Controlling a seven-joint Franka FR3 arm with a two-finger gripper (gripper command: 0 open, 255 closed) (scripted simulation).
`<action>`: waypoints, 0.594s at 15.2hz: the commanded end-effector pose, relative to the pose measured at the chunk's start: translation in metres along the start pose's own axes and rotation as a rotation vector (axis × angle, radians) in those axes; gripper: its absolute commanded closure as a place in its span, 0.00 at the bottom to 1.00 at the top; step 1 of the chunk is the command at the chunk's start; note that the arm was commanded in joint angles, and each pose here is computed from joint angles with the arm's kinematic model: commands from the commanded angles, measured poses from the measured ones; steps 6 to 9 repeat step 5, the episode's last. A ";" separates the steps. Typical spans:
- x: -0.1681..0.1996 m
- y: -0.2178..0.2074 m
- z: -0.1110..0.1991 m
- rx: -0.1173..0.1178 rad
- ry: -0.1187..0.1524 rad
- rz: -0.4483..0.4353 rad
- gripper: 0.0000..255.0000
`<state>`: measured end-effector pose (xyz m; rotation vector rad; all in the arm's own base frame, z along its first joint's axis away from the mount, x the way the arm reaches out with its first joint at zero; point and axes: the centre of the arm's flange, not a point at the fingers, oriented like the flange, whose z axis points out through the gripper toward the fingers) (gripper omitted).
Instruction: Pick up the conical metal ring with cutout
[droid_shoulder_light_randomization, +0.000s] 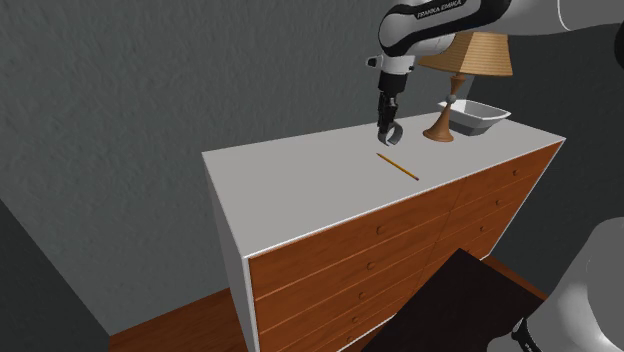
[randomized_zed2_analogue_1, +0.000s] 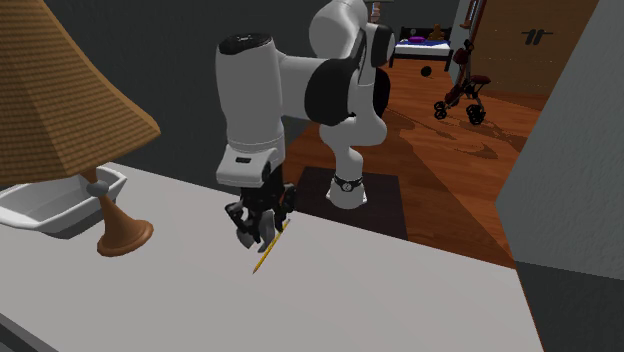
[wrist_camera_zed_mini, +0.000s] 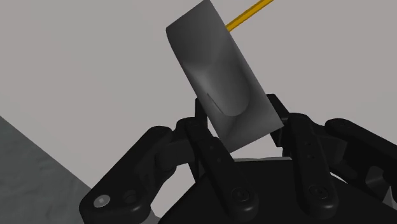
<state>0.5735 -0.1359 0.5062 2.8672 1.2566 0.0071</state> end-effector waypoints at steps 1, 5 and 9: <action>0.000 0.000 -0.010 0.000 0.000 0.000 1.00; 0.000 0.000 -0.022 0.000 0.000 0.000 1.00; 0.000 0.000 -0.022 0.000 0.000 0.000 1.00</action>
